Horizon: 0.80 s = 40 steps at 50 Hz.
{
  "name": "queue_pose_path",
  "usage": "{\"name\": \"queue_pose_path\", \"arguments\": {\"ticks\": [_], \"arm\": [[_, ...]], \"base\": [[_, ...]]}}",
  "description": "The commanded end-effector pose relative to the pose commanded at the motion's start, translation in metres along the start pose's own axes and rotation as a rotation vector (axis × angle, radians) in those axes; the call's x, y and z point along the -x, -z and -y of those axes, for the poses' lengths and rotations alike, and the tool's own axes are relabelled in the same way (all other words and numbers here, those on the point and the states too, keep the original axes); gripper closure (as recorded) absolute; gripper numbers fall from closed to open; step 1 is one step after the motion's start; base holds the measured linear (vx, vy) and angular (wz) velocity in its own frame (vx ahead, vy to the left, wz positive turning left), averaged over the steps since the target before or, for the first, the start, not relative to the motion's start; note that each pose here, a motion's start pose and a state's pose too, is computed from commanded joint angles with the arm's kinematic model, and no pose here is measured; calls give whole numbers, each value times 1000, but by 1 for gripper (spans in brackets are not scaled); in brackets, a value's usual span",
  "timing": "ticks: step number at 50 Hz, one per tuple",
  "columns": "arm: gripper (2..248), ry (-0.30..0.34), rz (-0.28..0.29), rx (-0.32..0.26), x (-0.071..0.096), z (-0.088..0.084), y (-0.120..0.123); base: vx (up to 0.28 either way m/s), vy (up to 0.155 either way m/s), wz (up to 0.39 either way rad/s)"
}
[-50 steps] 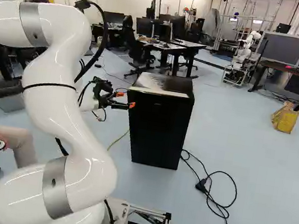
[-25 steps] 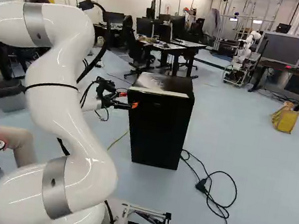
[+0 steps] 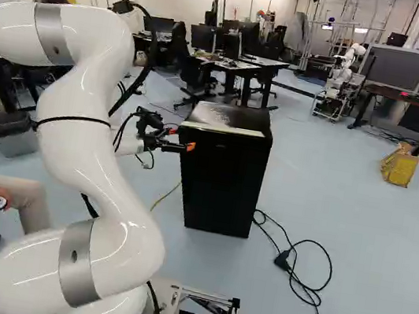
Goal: Grab a drink from the fridge
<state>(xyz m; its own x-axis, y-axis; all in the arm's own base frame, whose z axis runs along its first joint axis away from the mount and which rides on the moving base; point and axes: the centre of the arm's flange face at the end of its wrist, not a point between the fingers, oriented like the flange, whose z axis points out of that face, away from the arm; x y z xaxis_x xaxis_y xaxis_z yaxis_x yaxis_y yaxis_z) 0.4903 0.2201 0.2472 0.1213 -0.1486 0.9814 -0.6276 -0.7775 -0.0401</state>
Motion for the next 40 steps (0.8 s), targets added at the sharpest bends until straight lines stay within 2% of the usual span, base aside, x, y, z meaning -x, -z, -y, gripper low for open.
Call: {"name": "queue_pose_path", "arguments": {"ticks": [25,40], "arm": [[3,0,-33,7,-3,-1,0],[3,4,-31,26,-4,-9,0]], "base": [[0,0,0],[0,0,0]]}}
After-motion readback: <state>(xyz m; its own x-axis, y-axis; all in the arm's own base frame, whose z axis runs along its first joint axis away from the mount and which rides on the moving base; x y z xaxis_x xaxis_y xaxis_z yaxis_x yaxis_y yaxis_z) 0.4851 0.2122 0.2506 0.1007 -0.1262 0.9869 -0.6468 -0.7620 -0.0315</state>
